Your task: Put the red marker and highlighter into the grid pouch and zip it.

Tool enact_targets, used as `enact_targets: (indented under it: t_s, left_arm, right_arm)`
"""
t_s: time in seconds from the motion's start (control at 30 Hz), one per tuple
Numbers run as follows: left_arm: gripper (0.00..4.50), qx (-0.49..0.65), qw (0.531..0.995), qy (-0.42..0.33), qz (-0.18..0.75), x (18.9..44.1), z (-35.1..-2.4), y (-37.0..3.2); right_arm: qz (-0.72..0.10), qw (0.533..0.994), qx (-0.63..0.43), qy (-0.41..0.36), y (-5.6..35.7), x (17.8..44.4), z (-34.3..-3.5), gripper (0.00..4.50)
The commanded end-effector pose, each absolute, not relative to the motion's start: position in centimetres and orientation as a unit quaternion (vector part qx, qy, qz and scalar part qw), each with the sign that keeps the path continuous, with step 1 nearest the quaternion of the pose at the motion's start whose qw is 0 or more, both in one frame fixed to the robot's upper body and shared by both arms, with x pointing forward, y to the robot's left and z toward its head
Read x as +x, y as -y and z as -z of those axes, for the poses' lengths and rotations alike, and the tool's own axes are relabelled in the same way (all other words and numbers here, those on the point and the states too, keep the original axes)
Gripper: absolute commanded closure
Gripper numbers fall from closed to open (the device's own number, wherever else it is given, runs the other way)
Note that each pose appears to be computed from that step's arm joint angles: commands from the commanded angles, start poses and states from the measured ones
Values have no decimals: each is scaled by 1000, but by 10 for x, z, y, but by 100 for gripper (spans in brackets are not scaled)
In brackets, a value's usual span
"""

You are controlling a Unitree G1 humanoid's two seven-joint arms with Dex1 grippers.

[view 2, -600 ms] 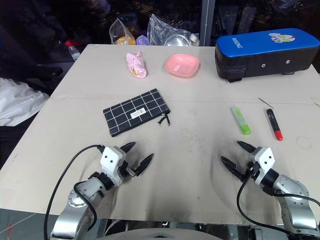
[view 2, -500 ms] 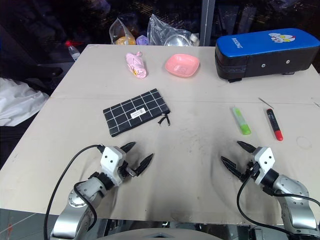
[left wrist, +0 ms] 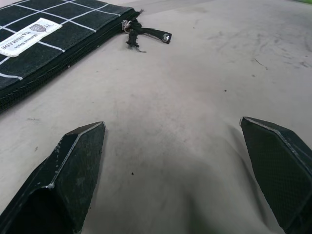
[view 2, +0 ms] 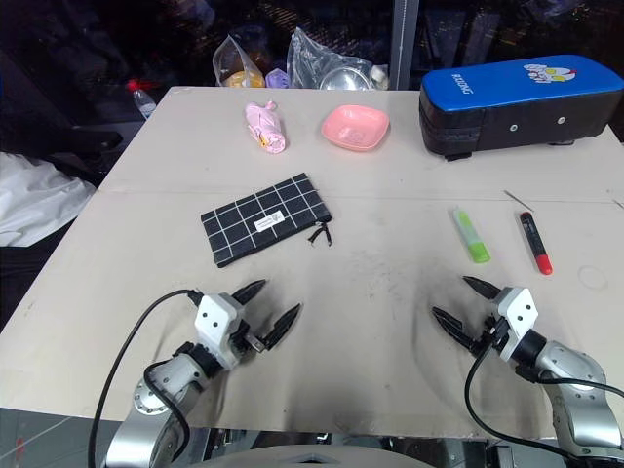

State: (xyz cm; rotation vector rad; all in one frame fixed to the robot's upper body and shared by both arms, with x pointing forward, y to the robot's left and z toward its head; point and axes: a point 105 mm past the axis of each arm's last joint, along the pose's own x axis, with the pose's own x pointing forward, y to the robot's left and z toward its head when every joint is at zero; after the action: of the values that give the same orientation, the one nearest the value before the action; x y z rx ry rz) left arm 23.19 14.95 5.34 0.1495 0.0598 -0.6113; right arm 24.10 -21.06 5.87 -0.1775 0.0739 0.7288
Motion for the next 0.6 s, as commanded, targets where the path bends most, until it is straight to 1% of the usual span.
enact_targets:
  t_s: [0.03, 0.27, 0.33, 0.4, 0.47, 0.53, 0.6]
  left_arm:
    - [0, 79, 952, -20, 296, 231, -63, -162]
    - [0, 111, 957, 4, 270, 224, -94, -198]
    - [0, 147, 955, 1, 257, 218, -105, -223]
    - [0, 174, 952, -3, 252, 214, -110, -236]
    - [0, 265, 935, -21, 237, 214, -110, -264]
    - [0, 363, 905, -43, 217, 216, -110, -295]
    - [0, 401, 888, -56, 220, 220, -107, -311]
  right_arm:
    - [-373, 925, -67, -31, 204, 239, -65, 6]
    - [-443, 896, -14, 2, 177, 234, -85, 6]
    - [-461, 887, -13, 11, 170, 236, -93, 6]
    - [-469, 883, -15, 15, 168, 238, -96, 6]
    - [-482, 876, -11, 20, 163, 239, -100, 6]
    - [-487, 873, -11, 27, 161, 240, -104, 6]
    - [-487, 873, -10, 31, 159, 240, -107, 6]
